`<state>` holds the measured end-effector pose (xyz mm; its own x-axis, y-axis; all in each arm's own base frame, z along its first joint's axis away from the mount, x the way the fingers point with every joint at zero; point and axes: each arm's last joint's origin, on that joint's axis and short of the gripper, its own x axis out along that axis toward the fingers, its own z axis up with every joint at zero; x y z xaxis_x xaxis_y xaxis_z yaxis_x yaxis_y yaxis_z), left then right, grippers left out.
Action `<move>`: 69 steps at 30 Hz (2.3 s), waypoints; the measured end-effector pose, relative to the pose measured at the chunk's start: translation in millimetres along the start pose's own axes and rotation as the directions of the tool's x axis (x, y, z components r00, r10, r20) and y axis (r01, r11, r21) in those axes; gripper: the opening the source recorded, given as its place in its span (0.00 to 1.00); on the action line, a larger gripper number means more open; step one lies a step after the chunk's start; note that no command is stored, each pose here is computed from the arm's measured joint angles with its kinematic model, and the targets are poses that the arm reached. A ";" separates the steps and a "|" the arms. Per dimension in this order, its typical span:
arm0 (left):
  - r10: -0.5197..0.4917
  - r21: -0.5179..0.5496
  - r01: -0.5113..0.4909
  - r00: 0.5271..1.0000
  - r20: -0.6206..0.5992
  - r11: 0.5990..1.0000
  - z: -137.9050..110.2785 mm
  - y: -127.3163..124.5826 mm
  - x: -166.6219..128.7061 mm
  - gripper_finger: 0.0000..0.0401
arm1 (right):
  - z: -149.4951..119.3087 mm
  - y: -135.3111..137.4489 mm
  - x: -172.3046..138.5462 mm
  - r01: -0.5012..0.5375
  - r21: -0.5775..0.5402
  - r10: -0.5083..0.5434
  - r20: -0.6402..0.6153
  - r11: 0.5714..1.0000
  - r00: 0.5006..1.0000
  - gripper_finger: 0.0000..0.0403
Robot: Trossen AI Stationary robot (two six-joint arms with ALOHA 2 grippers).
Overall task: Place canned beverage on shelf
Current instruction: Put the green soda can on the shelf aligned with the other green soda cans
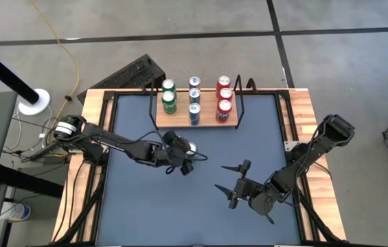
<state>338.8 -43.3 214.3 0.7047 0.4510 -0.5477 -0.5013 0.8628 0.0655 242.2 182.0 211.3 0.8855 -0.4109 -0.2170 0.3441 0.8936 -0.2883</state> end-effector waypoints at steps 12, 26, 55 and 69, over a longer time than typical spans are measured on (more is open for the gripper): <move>-0.237 0.285 0.262 0.964 -0.119 0.922 4.7 14.9 13.2 0.67 | 0.2 0.5 0.0 -0.016 0.003 0.016 -0.001 1.000 1.000 0.85; -0.367 0.249 0.410 0.908 -0.203 0.877 14.4 50.4 21.9 0.67 | 0.3 0.7 0.0 -0.020 0.001 0.020 -0.001 1.000 1.000 0.85; -0.207 -0.498 0.118 0.970 -0.128 0.859 54.9 103.0 -11.8 0.67 | 0.4 -0.9 5.3 -0.060 0.019 0.060 -0.016 0.998 0.998 0.85; -0.055 -0.311 -0.081 0.913 -0.404 0.947 81.5 61.7 -8.2 0.65 | -0.1 -2.6 8.4 -0.062 0.015 0.063 -0.025 0.998 0.998 0.85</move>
<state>343.1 24.8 290.8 0.4683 0.2727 -0.8404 -0.6876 0.7098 -0.1529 248.7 176.3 210.1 0.8971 -0.3586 -0.2582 0.2930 0.9201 -0.2598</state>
